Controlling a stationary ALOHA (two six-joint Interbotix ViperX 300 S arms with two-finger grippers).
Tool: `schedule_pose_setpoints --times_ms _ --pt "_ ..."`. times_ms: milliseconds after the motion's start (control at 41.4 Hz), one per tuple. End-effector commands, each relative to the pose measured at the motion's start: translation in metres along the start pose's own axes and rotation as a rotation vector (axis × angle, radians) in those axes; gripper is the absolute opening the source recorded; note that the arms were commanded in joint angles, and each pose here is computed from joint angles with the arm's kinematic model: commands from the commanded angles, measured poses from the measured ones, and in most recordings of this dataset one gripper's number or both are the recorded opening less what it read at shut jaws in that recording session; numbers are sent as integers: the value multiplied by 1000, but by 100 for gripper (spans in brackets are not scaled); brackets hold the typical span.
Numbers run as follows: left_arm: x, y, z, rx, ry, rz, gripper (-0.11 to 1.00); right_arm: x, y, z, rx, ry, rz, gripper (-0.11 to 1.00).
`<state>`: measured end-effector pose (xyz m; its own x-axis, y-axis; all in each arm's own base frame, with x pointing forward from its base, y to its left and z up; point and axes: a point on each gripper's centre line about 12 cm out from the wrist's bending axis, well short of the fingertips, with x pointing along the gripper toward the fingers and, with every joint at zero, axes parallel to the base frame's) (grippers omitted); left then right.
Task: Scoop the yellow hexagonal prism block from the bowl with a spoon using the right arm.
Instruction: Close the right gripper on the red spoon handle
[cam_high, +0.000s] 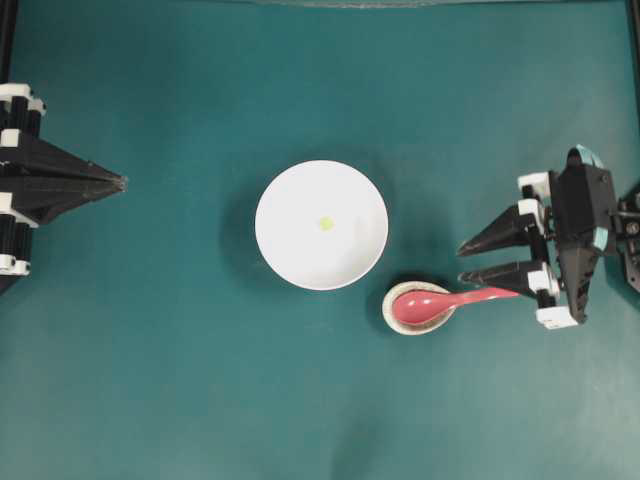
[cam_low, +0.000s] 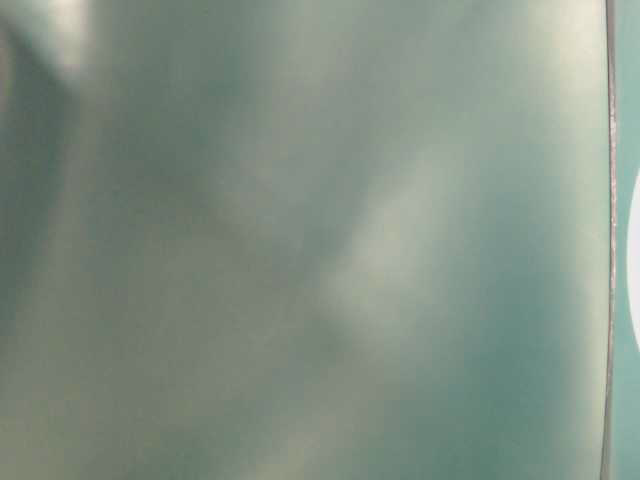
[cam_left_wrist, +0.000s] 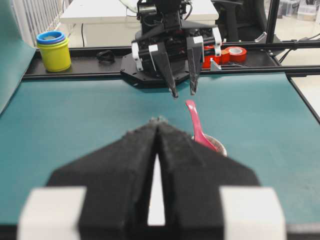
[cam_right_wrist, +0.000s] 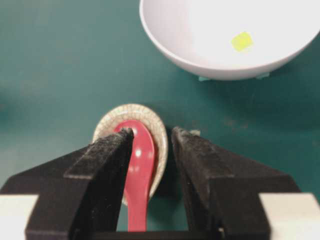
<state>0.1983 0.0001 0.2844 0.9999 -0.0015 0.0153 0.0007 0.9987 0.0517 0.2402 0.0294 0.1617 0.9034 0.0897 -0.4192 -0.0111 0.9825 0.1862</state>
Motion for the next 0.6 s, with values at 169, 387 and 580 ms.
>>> schedule_pose_setpoints --times_ms 169,387,580 --pt "3 1 7 5 -15 2 1 6 2 -22 -27 -51 25 46" --pt "3 1 5 6 -1 4 1 11 4 -39 -47 -59 41 46" --pt "3 4 4 6 12 21 1 17 4 -54 -67 -19 42 46"
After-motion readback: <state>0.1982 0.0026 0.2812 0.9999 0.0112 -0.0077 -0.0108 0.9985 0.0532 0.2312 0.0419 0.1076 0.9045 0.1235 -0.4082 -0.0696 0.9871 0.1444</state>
